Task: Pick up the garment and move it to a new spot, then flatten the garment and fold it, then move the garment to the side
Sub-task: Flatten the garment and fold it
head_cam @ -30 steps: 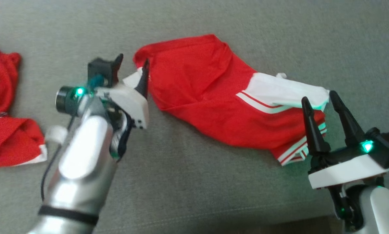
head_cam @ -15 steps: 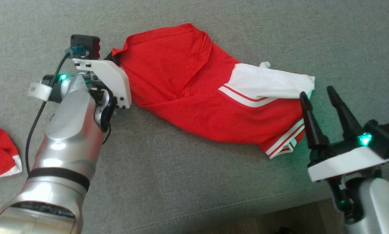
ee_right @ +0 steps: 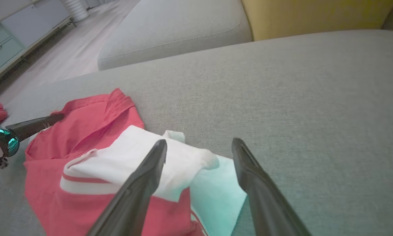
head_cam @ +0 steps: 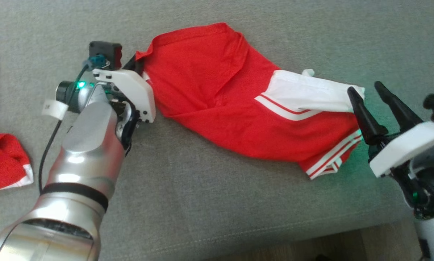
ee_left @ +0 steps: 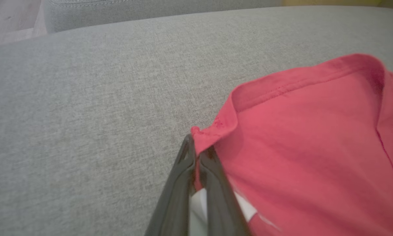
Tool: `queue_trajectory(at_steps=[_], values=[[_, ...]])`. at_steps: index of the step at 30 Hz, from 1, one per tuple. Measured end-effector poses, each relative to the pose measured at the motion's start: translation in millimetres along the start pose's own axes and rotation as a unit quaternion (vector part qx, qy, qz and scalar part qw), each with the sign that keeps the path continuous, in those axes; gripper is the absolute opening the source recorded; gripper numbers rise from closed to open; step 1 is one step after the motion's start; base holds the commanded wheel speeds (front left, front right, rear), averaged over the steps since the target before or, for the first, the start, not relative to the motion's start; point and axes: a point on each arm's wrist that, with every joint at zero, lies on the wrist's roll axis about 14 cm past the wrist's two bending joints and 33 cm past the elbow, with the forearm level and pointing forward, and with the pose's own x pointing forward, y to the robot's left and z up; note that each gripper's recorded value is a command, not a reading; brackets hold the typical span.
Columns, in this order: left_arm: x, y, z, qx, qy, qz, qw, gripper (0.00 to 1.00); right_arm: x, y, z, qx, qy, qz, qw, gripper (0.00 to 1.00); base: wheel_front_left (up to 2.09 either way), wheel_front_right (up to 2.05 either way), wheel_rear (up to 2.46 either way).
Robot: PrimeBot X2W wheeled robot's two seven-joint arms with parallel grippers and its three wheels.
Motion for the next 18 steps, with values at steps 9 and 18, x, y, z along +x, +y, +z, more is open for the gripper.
queue_trajectory(at_steps=[9, 18], values=[[-2, 4, -1, 0.001, -0.012, 0.003, 1.0, 0.0, 11, 5, -31, 0.042, 0.094, 0.02, 0.995, 0.86, 0.0, 0.0, 0.0], [-10, 11, 7, -0.02, -0.043, 0.015, 0.999, 0.0, 13, 16, -5, 0.049, 0.042, 0.039, 0.997, 0.0, 0.0, 0.0, 0.0]])
